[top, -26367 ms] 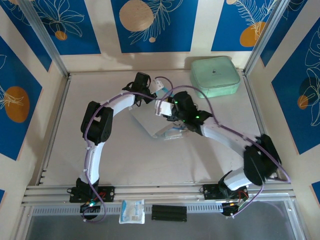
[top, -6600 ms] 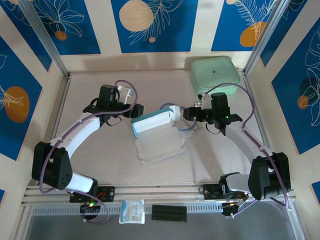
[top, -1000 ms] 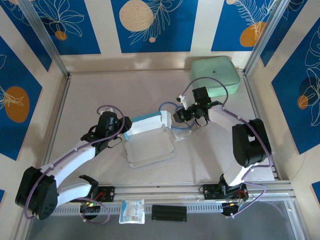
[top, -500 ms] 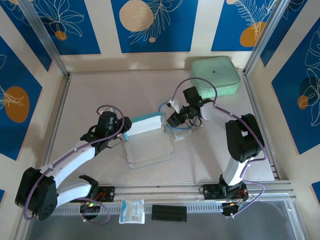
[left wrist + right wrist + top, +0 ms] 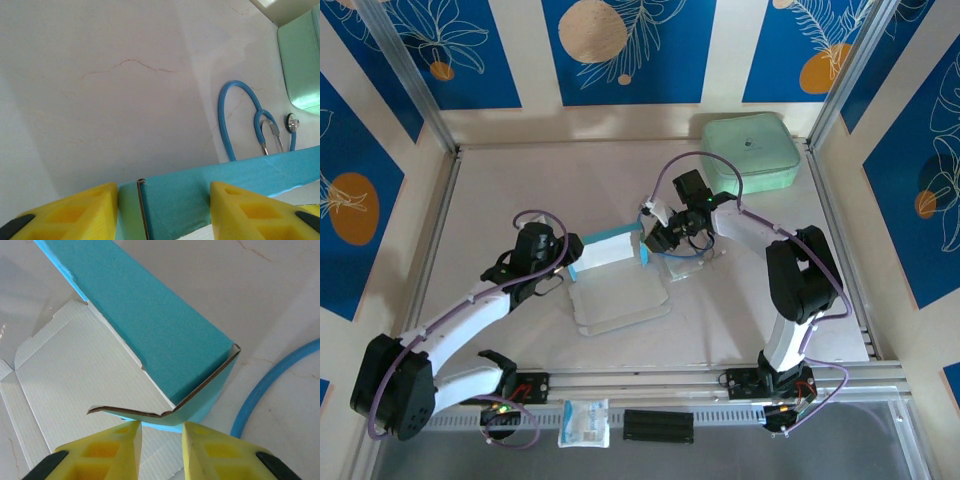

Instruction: Fold the paper box

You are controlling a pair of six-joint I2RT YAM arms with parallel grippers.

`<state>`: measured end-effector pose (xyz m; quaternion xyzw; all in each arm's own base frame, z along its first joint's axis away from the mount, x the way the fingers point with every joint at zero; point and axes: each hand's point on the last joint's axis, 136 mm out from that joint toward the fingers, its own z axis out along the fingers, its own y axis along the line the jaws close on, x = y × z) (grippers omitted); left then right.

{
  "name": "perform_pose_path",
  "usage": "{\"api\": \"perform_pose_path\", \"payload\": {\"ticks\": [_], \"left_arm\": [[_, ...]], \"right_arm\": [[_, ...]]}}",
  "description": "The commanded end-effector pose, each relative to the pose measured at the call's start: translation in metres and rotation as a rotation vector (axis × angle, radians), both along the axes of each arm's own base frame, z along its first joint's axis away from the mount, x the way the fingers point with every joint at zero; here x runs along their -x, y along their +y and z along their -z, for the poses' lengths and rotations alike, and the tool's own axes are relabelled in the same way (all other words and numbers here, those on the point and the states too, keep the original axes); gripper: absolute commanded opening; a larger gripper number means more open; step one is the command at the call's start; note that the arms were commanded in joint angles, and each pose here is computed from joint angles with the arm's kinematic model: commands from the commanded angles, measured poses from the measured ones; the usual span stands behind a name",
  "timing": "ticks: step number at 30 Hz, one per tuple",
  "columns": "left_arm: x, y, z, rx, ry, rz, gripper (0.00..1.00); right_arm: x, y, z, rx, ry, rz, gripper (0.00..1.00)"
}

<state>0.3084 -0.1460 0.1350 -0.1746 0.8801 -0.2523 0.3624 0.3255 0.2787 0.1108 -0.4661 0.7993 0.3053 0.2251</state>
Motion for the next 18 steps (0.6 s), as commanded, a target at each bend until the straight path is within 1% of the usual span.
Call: {"api": "perform_pose_path", "payload": {"ticks": [1, 5, 8, 14, 18], "left_arm": [[0.010, -0.002, 0.017, -0.003, 0.070, 0.028, 0.49], [0.010, -0.003, 0.017, 0.000, 0.070, 0.032, 0.49], [0.009, -0.003, 0.017, 0.001, 0.069, 0.035, 0.49], [0.011, -0.004, 0.017, 0.004, 0.070, 0.043, 0.49], [0.012, -0.003, 0.016, 0.001, 0.068, 0.042, 0.49]], "right_arm": [[0.001, 0.014, -0.009, -0.043, -0.021, -0.039, 0.26], [0.000, 0.019, -0.010, -0.039, -0.050, -0.050, 0.26], [-0.007, 0.023, -0.007, -0.014, -0.091, -0.031, 0.25], [-0.022, 0.026, 0.004, 0.077, -0.277, -0.003, 0.32], [-0.031, 0.027, 0.001, 0.082, -0.354, -0.008, 0.35]]}}
